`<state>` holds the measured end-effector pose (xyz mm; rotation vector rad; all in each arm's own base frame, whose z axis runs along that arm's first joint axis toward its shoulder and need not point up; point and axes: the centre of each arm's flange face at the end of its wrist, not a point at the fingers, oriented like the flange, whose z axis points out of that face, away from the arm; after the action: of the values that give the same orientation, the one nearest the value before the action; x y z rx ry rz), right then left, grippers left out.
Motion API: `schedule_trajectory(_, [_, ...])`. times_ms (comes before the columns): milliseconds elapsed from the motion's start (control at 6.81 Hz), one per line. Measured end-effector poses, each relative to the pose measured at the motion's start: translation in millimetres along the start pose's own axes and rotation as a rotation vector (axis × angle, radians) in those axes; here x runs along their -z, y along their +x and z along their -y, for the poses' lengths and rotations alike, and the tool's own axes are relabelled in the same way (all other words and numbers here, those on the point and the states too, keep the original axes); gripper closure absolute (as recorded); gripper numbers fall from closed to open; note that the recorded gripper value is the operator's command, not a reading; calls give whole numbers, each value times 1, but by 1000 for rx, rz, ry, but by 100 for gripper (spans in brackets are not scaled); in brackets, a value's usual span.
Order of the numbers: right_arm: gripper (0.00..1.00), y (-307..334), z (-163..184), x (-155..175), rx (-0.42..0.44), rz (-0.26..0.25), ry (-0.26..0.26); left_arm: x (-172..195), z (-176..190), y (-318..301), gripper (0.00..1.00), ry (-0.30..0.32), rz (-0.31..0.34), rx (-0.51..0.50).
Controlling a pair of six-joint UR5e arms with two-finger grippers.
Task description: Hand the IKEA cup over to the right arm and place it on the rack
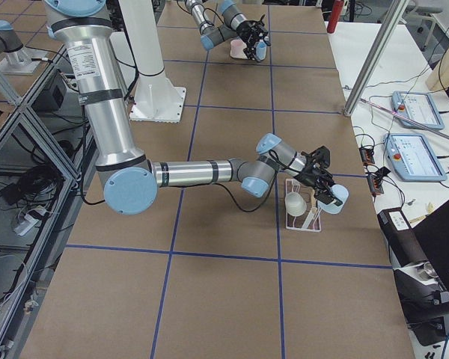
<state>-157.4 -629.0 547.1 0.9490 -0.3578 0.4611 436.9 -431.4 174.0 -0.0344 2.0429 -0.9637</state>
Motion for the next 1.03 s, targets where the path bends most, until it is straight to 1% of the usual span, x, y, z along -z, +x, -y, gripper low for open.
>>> schedule_trajectory(294, [100, 0, -5, 0, 5, 0, -6, 0, 0, 0, 1, -1, -1, 0])
schedule_trajectory(441, [75, 0, -6, 0, 6, 0, -8, 0, 0, 1, 1, -1, -1, 1])
schedule_trajectory(588, [12, -1, -7, -1, 8, 0, -10, 0, -1, 1, 1, -1, -2, 1])
schedule_trajectory(735, [1, 0, -10, -2, 11, -3, -14, 1, -1, 1, 1, -1, -3, 2])
schedule_trajectory(1028, [1, 6, -16, -4, 15, -9, -19, 0, -1, 2, 1, -1, -4, 2])
